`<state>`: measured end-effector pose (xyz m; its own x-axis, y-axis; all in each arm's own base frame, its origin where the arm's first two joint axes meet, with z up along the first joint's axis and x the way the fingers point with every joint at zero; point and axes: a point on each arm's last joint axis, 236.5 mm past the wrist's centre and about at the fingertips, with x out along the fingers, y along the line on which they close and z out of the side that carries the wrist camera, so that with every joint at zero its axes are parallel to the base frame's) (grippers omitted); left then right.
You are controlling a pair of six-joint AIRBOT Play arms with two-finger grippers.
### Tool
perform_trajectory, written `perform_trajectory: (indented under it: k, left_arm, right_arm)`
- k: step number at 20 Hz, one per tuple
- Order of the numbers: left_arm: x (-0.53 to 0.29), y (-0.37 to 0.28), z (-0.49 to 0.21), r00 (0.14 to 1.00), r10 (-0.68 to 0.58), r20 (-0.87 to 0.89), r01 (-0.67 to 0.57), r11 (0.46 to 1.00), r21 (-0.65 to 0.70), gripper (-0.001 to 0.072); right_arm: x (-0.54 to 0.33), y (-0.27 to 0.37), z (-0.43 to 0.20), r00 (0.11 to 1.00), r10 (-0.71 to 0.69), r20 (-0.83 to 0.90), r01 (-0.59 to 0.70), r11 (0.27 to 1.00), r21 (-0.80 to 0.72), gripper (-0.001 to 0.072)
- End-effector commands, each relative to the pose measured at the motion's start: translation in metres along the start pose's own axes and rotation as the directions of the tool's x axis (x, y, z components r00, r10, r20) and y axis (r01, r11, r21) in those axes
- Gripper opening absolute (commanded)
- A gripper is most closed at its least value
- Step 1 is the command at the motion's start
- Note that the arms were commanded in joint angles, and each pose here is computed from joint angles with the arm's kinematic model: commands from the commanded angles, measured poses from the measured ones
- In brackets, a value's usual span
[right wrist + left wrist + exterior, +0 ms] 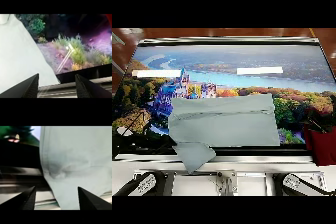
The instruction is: Fold the shirts.
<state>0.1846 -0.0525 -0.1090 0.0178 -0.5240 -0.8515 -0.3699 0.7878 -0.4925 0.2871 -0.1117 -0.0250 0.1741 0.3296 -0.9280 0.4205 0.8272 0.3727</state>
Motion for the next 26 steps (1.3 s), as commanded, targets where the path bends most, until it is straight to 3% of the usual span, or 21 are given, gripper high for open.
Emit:
perform_trajectory:
  k: [1, 5, 7, 8, 10, 11, 12, 15, 17, 26]
  left_arm:
    - [0.019, 0.001, -0.005, 1.0, 0.008, -0.022, -0.008, 1.0, 0.005, 0.0599]
    - [0.039, -0.016, 0.0, 0.999, -0.037, -0.035, 0.039, 0.998, 0.042, 0.0575]
    - [0.044, -0.023, 0.003, 0.999, -0.045, -0.021, 0.046, 0.998, 0.046, 0.0347]
    - [0.046, -0.024, 0.001, 0.999, -0.044, -0.03, 0.046, 0.997, 0.054, 0.0176]
    - [0.045, -0.026, -0.006, 0.997, -0.052, -0.059, 0.056, 0.996, 0.075, 0.0039]
    - [0.044, -0.027, -0.007, 0.996, -0.054, -0.065, 0.059, 0.995, 0.079, 0.004]
    - [0.044, -0.027, -0.008, 0.996, -0.056, -0.066, 0.062, 0.994, 0.087, 0.0039]
    - [0.04, -0.032, -0.011, 0.994, -0.067, -0.082, 0.076, 0.99, 0.121, 0.0039]
    - [0.038, -0.035, -0.015, 0.993, -0.074, -0.097, 0.087, 0.988, 0.127, 0.004]
    - [0.031, -0.04, -0.016, 0.993, -0.084, -0.085, 0.096, 0.983, 0.157, 0.004]
  right_arm:
    - [0.003, -0.004, 0.001, 1.0, -0.003, 0.014, 0.003, 1.0, 0.007, 0.0575]
    - [0.003, -0.003, -0.003, 1.0, 0.001, 0.0, -0.001, 1.0, 0.008, 0.0575]
    - [0.003, -0.003, -0.004, 1.0, 0.002, -0.005, -0.002, 1.0, 0.014, 0.0575]
    - [0.003, -0.003, -0.005, 1.0, 0.003, -0.01, -0.003, 1.0, 0.015, 0.0575]
    - [0.008, -0.008, -0.019, 0.998, -0.011, -0.061, 0.012, 1.0, 0.017, 0.0576]
    - [0.014, -0.012, -0.033, 0.993, -0.019, -0.114, 0.021, 1.0, 0.018, 0.0583]
    - [0.023, -0.012, -0.054, 0.984, -0.004, -0.181, 0.006, 1.0, 0.013, 0.0675]
    - [0.055, 0.002, -0.099, 0.951, 0.108, -0.291, -0.104, 0.994, 0.031, 0.0679]
    - [0.072, -0.006, -0.116, 0.945, 0.095, -0.312, -0.082, 0.995, 0.054, 0.0678]
    - [0.112, 0.005, -0.118, 0.966, 0.133, -0.221, -0.112, 0.988, 0.103, 0.067]
